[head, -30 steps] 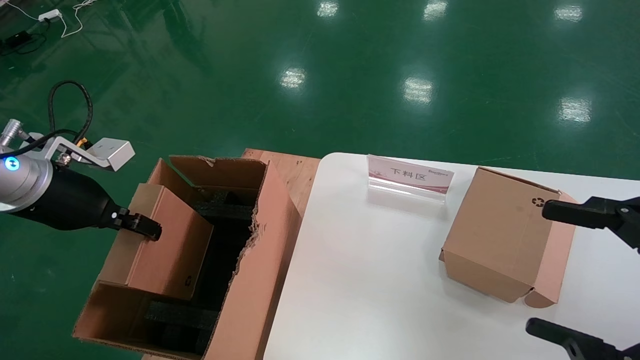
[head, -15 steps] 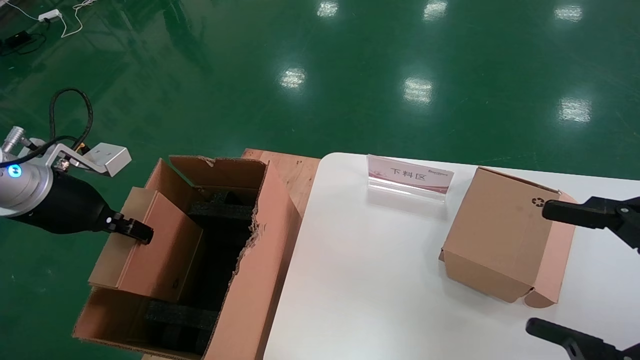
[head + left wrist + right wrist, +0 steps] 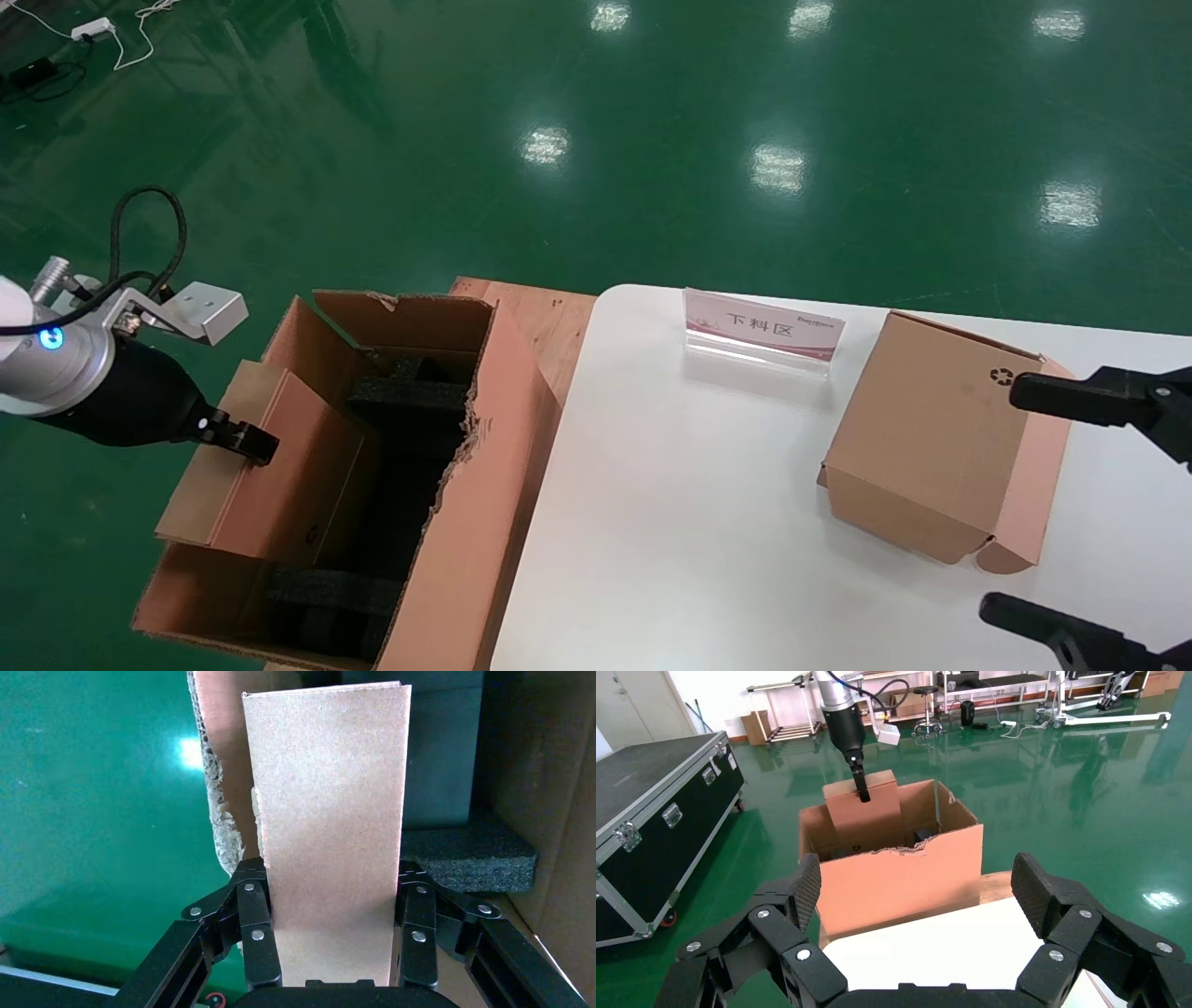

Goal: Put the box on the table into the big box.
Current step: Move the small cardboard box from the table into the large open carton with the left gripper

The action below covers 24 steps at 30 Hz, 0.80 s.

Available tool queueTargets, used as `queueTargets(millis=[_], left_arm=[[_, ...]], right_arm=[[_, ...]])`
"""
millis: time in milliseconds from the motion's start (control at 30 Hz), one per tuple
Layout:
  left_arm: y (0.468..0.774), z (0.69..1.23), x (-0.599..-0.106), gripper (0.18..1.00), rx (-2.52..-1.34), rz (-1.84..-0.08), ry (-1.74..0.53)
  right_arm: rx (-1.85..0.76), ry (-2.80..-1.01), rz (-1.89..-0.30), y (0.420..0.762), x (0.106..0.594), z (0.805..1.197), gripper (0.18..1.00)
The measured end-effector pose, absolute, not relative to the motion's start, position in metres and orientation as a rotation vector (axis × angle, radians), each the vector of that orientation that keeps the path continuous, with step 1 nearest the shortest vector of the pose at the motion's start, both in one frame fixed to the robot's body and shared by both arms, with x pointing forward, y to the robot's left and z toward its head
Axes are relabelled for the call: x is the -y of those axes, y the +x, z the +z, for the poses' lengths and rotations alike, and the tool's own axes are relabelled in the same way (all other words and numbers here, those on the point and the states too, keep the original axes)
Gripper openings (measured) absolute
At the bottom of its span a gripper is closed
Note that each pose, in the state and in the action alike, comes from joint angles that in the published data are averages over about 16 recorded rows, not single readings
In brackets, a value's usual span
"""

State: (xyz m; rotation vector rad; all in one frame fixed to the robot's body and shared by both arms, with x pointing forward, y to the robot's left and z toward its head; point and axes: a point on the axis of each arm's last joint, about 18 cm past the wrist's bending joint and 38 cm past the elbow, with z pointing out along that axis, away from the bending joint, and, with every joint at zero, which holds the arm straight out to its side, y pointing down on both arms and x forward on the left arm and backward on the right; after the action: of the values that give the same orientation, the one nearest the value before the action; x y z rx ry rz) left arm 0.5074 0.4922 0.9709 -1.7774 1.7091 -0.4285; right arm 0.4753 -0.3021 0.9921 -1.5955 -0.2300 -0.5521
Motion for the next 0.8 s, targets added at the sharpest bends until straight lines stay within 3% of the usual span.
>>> queueTargets(millis=[800], left_arm=[[0.528,0.949,-0.499,0.421,-1.666,-0.324,-1.815]], right_arm=[[0.23,-1.595,-0.552,0.475,0.302,0.992,0.995]])
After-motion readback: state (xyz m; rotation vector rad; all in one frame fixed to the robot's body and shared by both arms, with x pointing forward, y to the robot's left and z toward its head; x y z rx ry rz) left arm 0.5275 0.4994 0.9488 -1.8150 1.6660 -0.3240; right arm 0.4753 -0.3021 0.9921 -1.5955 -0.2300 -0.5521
